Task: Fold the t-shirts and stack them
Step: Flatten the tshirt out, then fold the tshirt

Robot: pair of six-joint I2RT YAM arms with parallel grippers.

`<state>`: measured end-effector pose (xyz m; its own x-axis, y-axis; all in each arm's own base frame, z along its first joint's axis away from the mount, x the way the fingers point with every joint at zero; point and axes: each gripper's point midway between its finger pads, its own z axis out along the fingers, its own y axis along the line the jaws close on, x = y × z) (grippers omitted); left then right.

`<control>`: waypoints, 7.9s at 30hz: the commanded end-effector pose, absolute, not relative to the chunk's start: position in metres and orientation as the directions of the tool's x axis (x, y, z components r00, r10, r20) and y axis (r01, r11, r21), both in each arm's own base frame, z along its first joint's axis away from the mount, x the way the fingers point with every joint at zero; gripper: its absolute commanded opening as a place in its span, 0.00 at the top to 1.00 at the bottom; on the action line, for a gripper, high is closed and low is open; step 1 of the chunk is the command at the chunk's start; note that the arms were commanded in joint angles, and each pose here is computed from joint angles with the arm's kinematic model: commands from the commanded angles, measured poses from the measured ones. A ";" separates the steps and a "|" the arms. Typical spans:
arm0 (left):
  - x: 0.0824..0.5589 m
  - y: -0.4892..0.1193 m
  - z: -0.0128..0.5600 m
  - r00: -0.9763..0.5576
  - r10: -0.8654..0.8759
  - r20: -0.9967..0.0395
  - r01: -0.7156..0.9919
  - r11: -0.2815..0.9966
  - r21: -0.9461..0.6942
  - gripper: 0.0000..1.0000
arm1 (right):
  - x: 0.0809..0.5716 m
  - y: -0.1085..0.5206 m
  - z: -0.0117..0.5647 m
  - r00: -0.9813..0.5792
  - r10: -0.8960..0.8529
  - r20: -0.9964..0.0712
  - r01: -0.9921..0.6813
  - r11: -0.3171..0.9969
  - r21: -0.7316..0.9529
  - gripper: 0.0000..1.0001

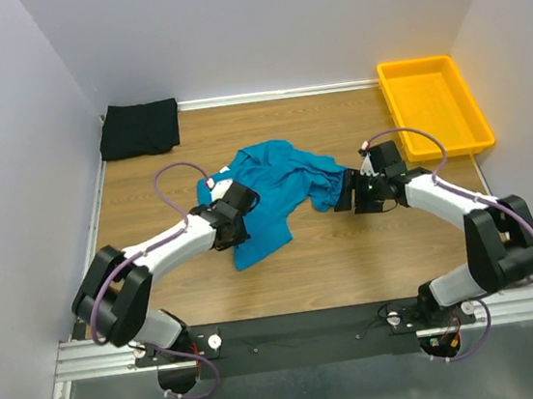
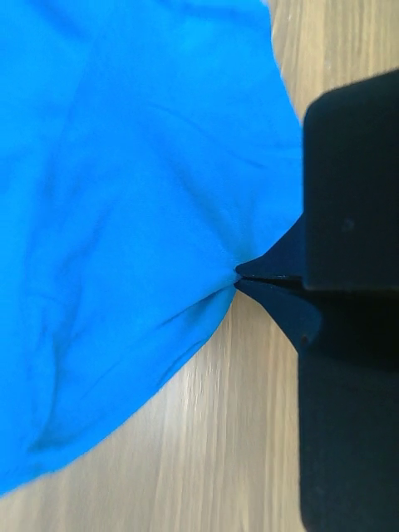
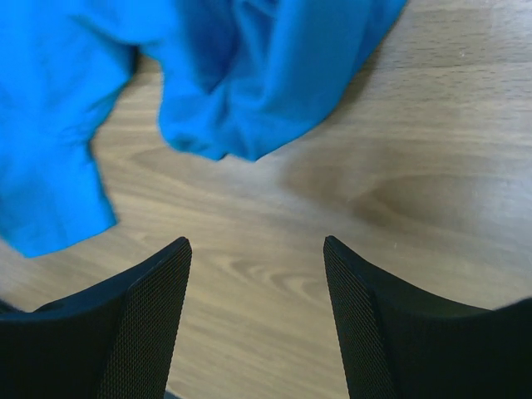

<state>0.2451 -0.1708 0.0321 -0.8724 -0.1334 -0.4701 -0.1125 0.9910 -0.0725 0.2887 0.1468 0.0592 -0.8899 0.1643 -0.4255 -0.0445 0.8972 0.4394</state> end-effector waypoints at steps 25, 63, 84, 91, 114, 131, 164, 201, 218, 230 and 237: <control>0.324 0.006 0.230 -0.509 -0.213 -0.834 -0.328 0.944 -0.041 1.00 | 0.403 0.070 0.130 -0.724 -0.013 -0.690 0.053 0.996 -0.074 0.84; 0.329 0.005 0.221 -0.495 -0.244 -0.834 -0.303 0.948 -0.097 1.00 | 0.371 0.139 0.006 -0.883 0.146 -0.445 0.074 0.982 0.176 0.38; 0.304 0.050 0.271 -0.369 -0.238 -0.898 -0.467 0.883 -0.042 1.00 | 0.508 0.017 0.216 -0.625 -0.273 -0.731 0.242 0.823 -0.514 0.99; 0.312 0.037 0.249 -0.421 -0.246 -0.873 -0.411 0.910 -0.059 1.00 | 0.549 0.040 0.222 -0.593 -0.240 -0.769 0.242 0.858 -0.454 0.43; 0.325 0.027 0.211 -0.480 -0.264 -0.837 -0.383 0.921 -0.071 1.00 | 0.393 0.254 0.059 -0.841 0.170 -0.513 -0.045 0.924 0.380 0.43; 0.319 0.023 0.216 -0.461 -0.271 -0.845 -0.364 0.926 -0.099 1.00 | 0.403 0.263 0.011 -0.792 0.384 -0.474 0.204 0.899 0.387 0.42; 0.354 0.026 0.286 -0.330 -0.287 -0.899 -0.381 0.912 -0.151 1.00 | 0.446 0.219 0.177 -0.554 0.354 -0.753 0.099 0.926 0.363 0.99; 0.266 0.002 0.557 0.276 -0.161 -0.948 -0.031 0.984 -0.176 1.00 | 0.279 0.024 0.512 0.217 0.006 -0.976 0.078 0.997 0.024 0.99; 0.499 -0.029 0.142 -0.510 -0.115 -0.853 -0.059 0.993 -0.099 1.00 | 0.461 0.047 0.154 -0.385 -0.131 -0.914 0.194 0.956 -0.219 0.99; 0.538 -0.035 0.098 -0.598 -0.099 -0.795 -0.047 0.995 -0.089 1.00 | 0.522 0.045 0.114 -0.427 -0.183 -0.885 0.152 0.951 -0.270 0.99; 0.529 -0.040 0.124 -0.648 -0.179 -0.740 -0.091 0.983 -0.159 1.00 | 0.527 0.048 0.134 -0.427 -0.194 -0.883 0.115 0.957 -0.266 0.99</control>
<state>0.5367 -0.0361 0.1064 -0.6207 -0.1313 -0.7730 -0.0737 0.9913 -0.1092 0.5184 0.0472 0.1137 -0.4530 -0.1875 -0.8716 0.1286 0.9537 -0.2719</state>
